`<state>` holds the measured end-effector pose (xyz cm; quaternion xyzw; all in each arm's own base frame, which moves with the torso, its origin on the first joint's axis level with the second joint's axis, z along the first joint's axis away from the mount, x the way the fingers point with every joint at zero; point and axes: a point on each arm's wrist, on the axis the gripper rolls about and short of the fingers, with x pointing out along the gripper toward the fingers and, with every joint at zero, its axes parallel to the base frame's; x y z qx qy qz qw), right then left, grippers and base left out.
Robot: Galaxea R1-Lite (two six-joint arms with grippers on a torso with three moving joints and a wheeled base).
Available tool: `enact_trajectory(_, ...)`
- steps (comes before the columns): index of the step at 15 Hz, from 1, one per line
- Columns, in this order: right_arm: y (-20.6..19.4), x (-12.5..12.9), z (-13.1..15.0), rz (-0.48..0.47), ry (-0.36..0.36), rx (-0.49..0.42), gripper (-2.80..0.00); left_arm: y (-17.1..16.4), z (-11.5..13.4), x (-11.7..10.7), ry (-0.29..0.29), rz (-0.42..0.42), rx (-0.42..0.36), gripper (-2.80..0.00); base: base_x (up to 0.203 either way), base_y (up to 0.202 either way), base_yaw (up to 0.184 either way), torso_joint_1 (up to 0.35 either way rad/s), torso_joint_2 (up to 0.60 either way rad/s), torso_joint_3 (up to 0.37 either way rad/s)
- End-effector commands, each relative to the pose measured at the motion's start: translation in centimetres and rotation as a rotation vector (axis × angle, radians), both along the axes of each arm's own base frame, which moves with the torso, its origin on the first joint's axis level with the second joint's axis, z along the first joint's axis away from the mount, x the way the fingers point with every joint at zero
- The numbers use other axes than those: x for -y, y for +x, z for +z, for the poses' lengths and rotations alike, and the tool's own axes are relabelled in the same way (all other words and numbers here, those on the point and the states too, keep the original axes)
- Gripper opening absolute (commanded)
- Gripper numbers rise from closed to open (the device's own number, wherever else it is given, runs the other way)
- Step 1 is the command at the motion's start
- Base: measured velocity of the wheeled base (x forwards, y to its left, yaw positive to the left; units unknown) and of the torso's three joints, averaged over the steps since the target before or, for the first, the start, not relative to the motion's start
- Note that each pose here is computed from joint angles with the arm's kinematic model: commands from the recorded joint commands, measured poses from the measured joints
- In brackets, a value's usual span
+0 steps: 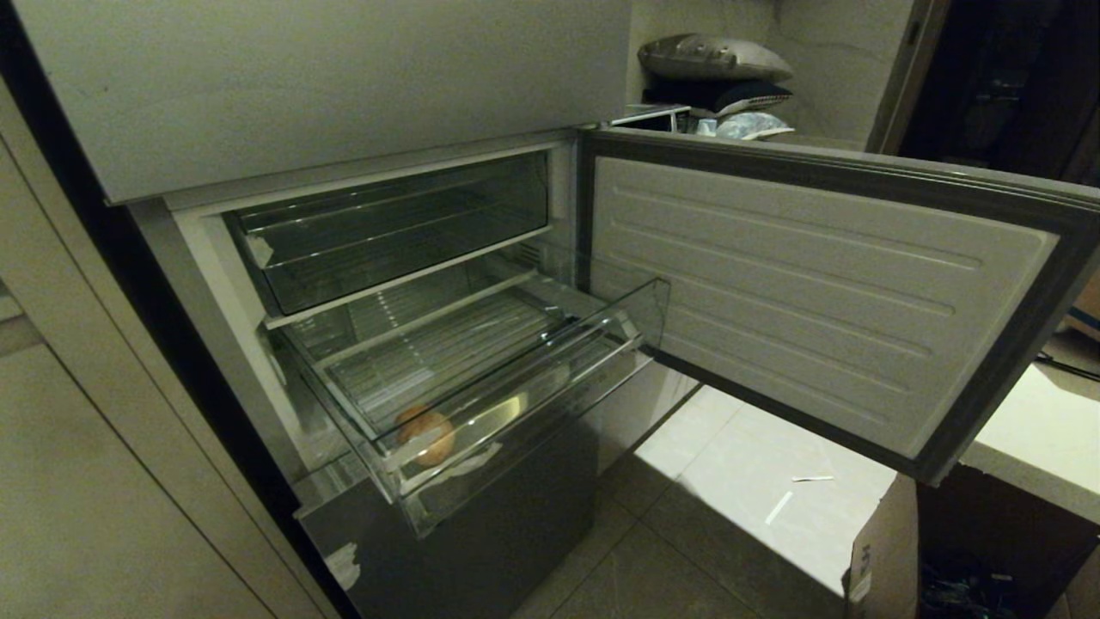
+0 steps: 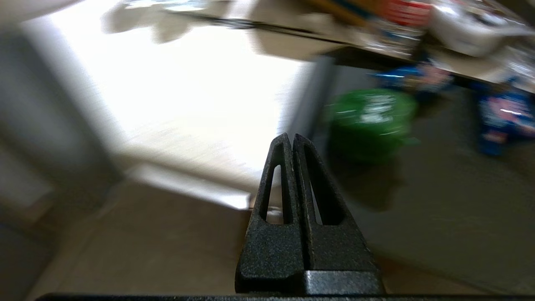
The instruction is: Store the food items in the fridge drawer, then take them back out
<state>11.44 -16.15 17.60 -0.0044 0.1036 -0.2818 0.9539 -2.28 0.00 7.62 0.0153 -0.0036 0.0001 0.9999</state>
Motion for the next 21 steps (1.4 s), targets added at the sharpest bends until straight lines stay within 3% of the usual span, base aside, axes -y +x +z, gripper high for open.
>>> enact_trajectory(1, -1.8, -3.4, 0.1, 0.121, -0.044, 0.041, -2.80, 0.0, 0.0, 0.0, 0.000, 0.000, 0.000, -2.80, 0.000, 0.000, 0.000, 0.000, 0.00, 0.000)
enact_trajectory(11, -2.3, -4.2, -1.1, 0.140, 0.006, 0.031, -2.80, 0.0, 0.0, 0.0, 0.000, 0.000, 0.000, -2.80, 0.000, -0.001, 0.008, 0.000, 0.00, 0.000)
enact_trajectory(21, -2.5, -4.5, -1.0, 0.145, -0.007, 0.038, -2.80, 0.0, 0.0, 0.0, 0.000, 0.000, 0.000, -2.80, 0.001, -0.008, 0.174, 0.002, 0.00, 0.001)
